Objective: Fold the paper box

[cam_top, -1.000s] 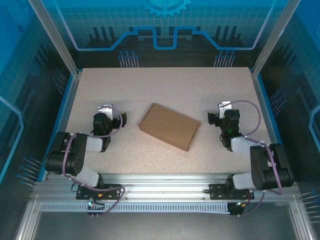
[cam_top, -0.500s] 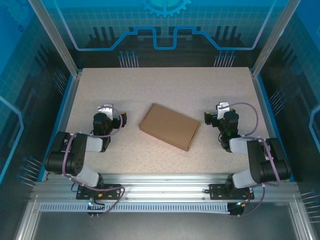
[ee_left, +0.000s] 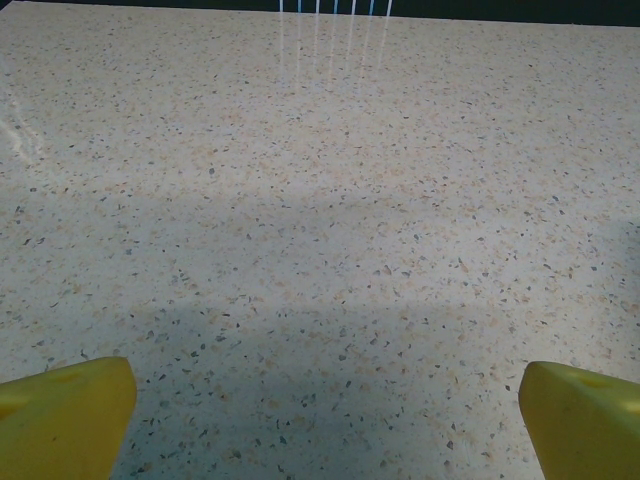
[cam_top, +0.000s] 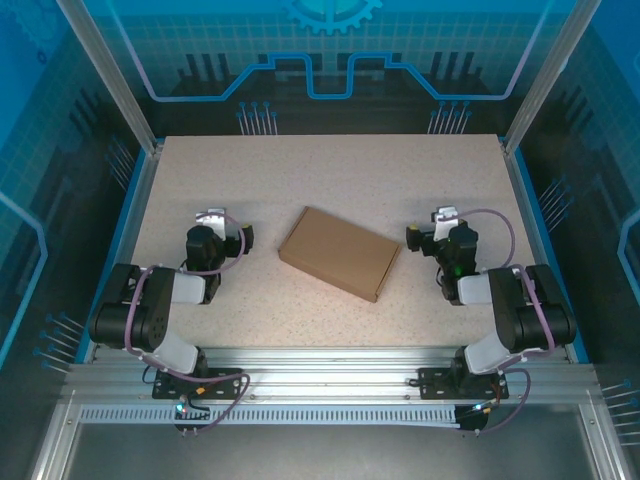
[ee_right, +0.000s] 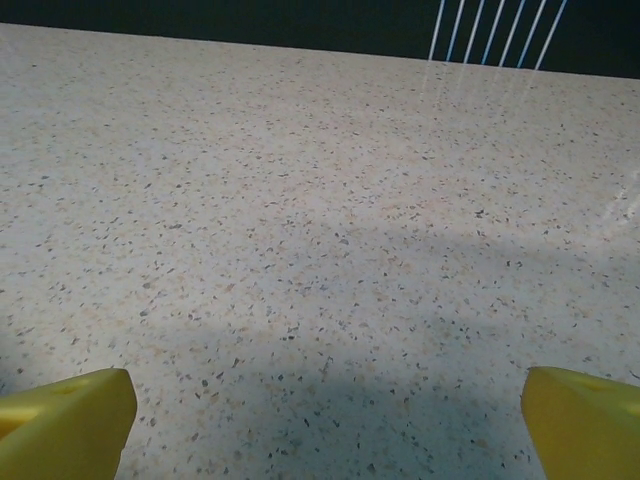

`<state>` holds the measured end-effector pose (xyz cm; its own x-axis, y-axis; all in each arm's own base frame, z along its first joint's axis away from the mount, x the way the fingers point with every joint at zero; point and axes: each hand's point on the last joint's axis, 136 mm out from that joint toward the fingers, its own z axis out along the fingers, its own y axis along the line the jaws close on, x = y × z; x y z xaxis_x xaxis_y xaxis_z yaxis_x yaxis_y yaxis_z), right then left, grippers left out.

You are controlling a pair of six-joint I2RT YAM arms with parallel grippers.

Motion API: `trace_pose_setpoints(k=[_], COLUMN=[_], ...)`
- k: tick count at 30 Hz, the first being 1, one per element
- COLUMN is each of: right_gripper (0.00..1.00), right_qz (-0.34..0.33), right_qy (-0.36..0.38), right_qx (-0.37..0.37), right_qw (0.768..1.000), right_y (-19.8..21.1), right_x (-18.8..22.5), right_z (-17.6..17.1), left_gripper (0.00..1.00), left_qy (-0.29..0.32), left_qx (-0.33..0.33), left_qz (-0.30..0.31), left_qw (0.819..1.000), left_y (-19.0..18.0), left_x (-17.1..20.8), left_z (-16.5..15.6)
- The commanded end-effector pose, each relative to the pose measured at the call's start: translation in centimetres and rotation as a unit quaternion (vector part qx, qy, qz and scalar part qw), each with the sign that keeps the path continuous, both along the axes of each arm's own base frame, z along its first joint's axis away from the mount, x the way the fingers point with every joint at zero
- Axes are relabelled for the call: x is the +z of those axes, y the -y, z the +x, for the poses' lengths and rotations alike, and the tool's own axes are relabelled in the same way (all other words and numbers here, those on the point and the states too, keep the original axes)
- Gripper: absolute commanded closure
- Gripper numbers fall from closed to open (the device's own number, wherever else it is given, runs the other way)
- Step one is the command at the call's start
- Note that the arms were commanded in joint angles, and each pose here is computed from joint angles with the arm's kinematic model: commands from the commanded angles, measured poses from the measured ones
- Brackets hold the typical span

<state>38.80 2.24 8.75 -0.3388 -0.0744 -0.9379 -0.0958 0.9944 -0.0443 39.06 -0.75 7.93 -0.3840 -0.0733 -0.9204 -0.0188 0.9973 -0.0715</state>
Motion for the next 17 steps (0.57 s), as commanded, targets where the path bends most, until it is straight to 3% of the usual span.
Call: trace_pose_setpoints(k=[1,17], right_gripper=[0.0,0.0], right_qz=[0.02,-0.004], right_qy=[0.023,0.005], right_qx=[0.022,0.013], right_qw=[0.999,1.0], right_y=[-0.31,-0.71], right_x=[1.23,0.99], right_z=[0.36,1.07], left_gripper=[0.01,0.01], left_qy=[0.027,0.029], left_qx=[-0.006,-0.006], left_qz=[-0.002,-0.002], left_qw=[1.0,1.0], left_y=[-0.04,-0.04], left_x=[1.53,1.65], left_z=[0.78,0.82])
